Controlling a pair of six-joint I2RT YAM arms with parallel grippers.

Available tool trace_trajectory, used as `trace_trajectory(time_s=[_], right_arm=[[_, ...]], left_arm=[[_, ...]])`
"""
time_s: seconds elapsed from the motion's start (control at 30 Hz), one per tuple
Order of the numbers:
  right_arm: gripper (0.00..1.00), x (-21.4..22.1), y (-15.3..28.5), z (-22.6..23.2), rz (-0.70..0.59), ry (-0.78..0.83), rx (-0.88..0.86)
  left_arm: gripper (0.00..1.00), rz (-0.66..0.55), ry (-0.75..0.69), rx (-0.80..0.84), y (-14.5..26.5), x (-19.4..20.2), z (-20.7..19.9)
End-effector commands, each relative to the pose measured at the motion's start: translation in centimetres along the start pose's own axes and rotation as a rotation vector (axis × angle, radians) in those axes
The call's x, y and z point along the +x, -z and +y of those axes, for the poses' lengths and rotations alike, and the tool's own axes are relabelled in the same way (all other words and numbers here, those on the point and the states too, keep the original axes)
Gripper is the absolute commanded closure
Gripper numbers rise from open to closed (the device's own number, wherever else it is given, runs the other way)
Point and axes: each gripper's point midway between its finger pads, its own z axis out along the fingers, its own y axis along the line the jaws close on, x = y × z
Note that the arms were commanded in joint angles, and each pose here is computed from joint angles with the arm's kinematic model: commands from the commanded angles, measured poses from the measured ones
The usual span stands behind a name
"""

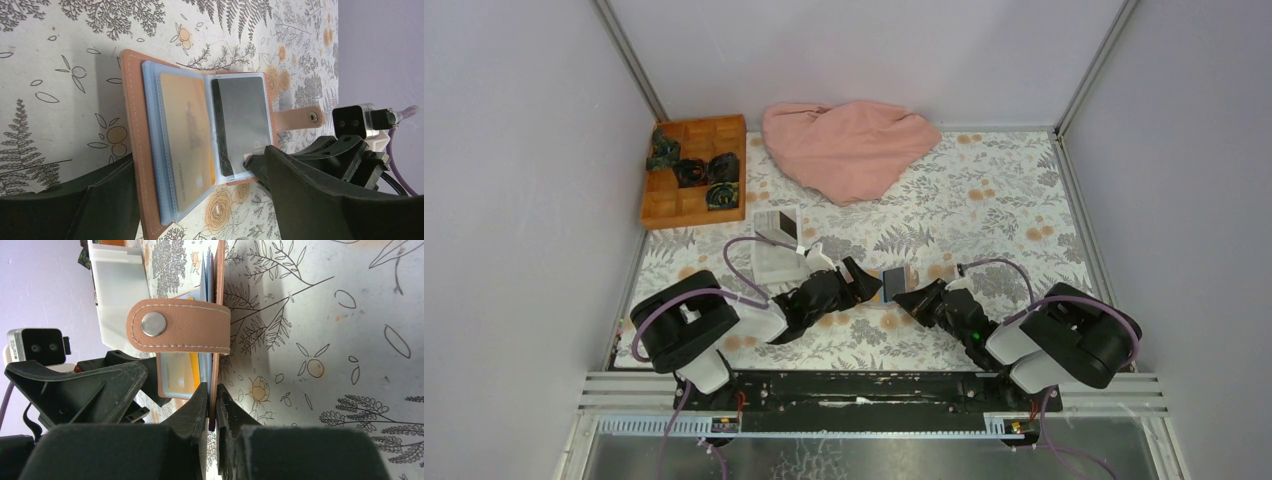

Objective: Put the credit cards into the card holder
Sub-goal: Close the card holder at the center of the board.

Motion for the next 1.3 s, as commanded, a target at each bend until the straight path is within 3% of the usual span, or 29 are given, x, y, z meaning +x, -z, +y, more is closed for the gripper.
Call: trace_trajectory(time_s=[0.0,0.6,1.27], right_arm=[[1.00,0.0,-0.4,1.9,0.010,0.010,-0.066],[1.00,0.9,-1.2,1.2,0.064,0.070,-0.003],[1.00,1.5,-1.3,0.2,0.091,0.075,0.017]], left_arm=[[0.12,0.021,-0.047,0.003,0.1,0.2,-0.6],[0.12,-0.002,-0.209,0.012,1.6,-0.7,-3.1],[0.12,0.015,-0.260,0.094,1.7,0.0,-7.2]])
